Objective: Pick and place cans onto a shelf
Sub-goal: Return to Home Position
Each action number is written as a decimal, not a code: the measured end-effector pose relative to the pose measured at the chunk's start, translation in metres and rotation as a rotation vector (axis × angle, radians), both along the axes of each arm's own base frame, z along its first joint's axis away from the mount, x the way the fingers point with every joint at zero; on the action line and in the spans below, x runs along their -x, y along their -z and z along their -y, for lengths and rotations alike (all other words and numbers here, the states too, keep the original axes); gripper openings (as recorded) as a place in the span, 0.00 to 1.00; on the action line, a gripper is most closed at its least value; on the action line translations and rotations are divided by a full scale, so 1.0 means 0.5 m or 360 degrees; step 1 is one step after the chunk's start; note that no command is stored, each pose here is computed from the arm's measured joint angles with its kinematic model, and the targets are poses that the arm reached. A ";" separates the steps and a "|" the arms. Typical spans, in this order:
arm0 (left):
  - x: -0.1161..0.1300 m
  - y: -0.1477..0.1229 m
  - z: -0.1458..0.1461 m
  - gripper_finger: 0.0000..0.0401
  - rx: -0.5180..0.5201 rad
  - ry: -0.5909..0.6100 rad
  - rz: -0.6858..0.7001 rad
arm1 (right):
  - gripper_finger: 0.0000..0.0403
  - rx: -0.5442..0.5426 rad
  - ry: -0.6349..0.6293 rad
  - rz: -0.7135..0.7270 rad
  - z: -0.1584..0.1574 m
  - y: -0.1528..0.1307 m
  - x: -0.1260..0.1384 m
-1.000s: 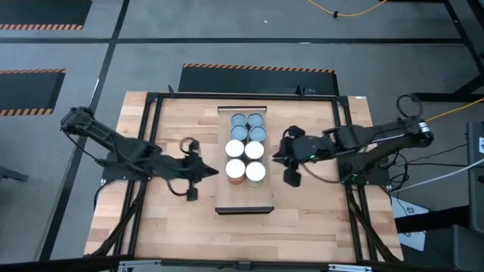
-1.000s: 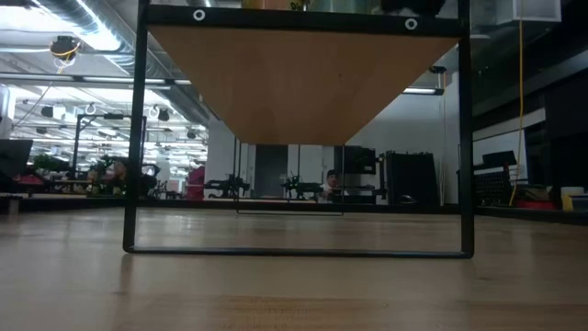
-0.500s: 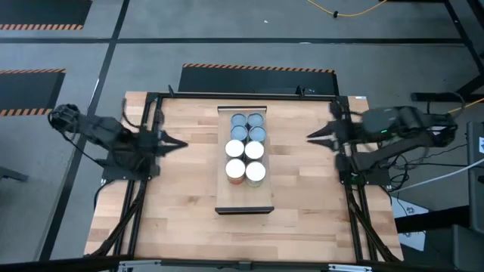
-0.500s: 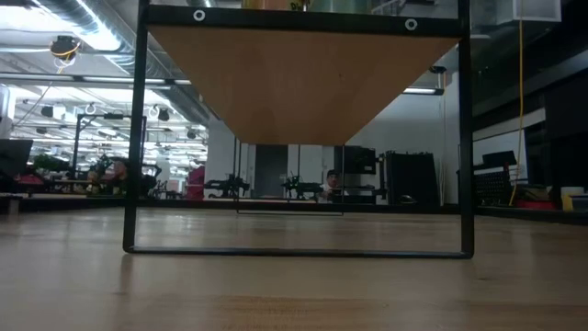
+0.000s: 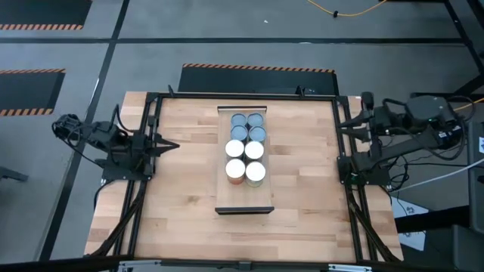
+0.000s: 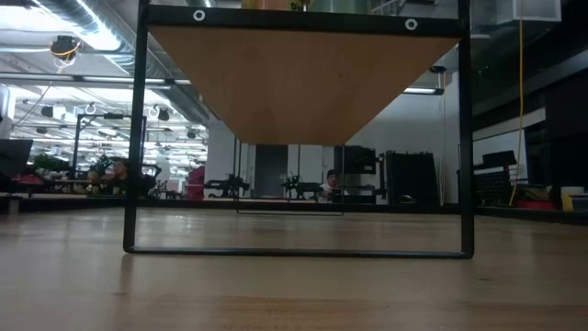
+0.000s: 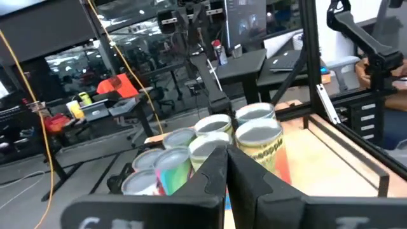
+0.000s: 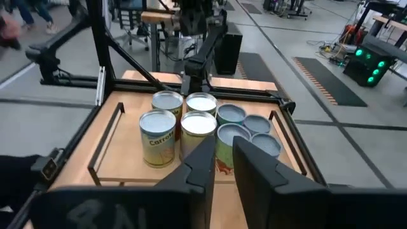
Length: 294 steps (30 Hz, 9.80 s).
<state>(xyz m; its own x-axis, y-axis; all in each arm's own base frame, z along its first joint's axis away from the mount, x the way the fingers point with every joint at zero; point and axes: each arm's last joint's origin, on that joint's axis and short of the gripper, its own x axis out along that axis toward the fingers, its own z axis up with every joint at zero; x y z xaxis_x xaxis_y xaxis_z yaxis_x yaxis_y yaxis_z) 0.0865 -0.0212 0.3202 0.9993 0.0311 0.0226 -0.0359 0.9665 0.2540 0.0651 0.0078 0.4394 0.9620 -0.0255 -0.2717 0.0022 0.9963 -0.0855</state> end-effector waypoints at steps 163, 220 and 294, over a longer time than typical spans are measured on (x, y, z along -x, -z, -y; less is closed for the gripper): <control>-0.021 0.301 -0.037 0.02 0.0365 -0.0094 0.0055 | 0.15 -0.0202 0.0039 0.0616 -0.012 0.527 -0.060; -0.021 0.301 -0.037 0.08 0.0365 -0.0094 0.0055 | 0.15 0.0177 0.0206 0.0514 0.025 0.537 -0.064; -0.021 0.301 -0.037 0.04 0.0365 -0.0094 0.0055 | 0.15 0.0108 0.0086 0.0477 0.035 0.542 -0.064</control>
<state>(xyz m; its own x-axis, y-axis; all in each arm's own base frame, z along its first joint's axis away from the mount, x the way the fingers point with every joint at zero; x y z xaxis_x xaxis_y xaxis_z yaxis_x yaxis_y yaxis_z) 0.0971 -0.0029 0.1698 0.9943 0.0980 0.0426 -0.0991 0.9947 0.0259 0.0970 -0.0099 0.1682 0.9958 -0.0872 0.0280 0.0903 0.9861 -0.1393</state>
